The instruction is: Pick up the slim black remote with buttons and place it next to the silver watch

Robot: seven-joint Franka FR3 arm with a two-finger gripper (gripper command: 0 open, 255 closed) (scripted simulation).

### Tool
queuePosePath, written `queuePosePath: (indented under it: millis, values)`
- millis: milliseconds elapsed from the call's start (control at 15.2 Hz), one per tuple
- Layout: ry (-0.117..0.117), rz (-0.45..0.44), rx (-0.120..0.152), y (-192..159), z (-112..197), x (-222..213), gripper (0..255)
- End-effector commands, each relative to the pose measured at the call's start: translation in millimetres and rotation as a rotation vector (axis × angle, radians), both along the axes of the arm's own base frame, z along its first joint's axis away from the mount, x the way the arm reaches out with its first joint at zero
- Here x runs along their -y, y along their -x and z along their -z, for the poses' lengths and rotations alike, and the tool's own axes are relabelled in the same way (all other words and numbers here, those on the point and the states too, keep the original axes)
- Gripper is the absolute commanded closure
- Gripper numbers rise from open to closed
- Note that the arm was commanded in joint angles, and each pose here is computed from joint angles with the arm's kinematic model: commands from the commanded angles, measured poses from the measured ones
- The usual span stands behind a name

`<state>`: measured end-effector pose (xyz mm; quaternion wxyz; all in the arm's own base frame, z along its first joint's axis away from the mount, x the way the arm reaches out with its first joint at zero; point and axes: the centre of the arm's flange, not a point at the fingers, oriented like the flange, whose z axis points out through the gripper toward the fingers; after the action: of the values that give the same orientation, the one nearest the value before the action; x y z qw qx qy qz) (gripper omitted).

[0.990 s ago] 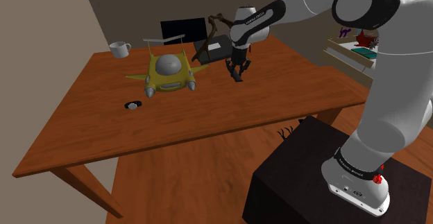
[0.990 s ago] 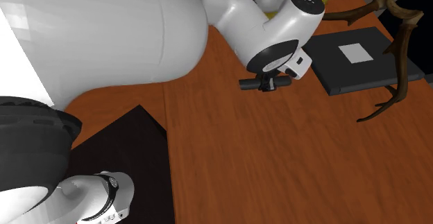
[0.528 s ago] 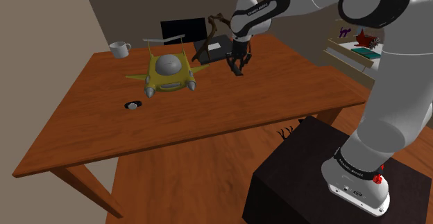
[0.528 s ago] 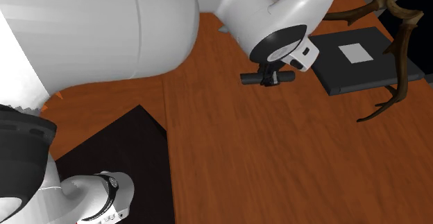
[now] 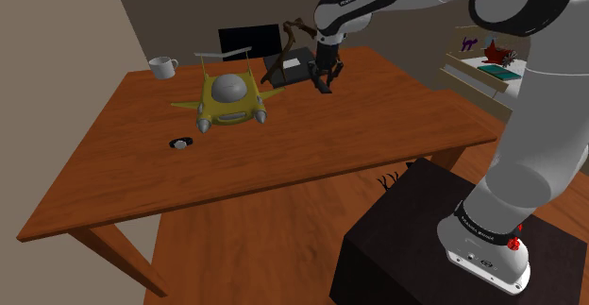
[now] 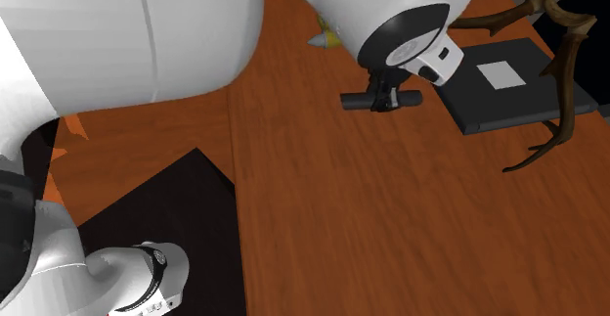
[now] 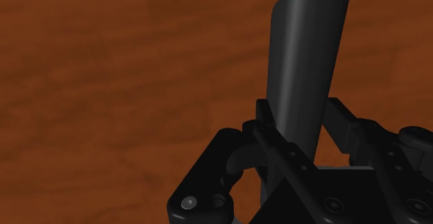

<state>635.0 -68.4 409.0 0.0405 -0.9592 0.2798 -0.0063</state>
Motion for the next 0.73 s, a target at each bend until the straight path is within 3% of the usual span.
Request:
queuePosePath:
  millis: [0, 660]
  values:
    - [0.0, 0.0, 0.0, 0, -11, 1, 255]
    - [0.0, 0.0, 0.0, -12, -11, -131, 255]
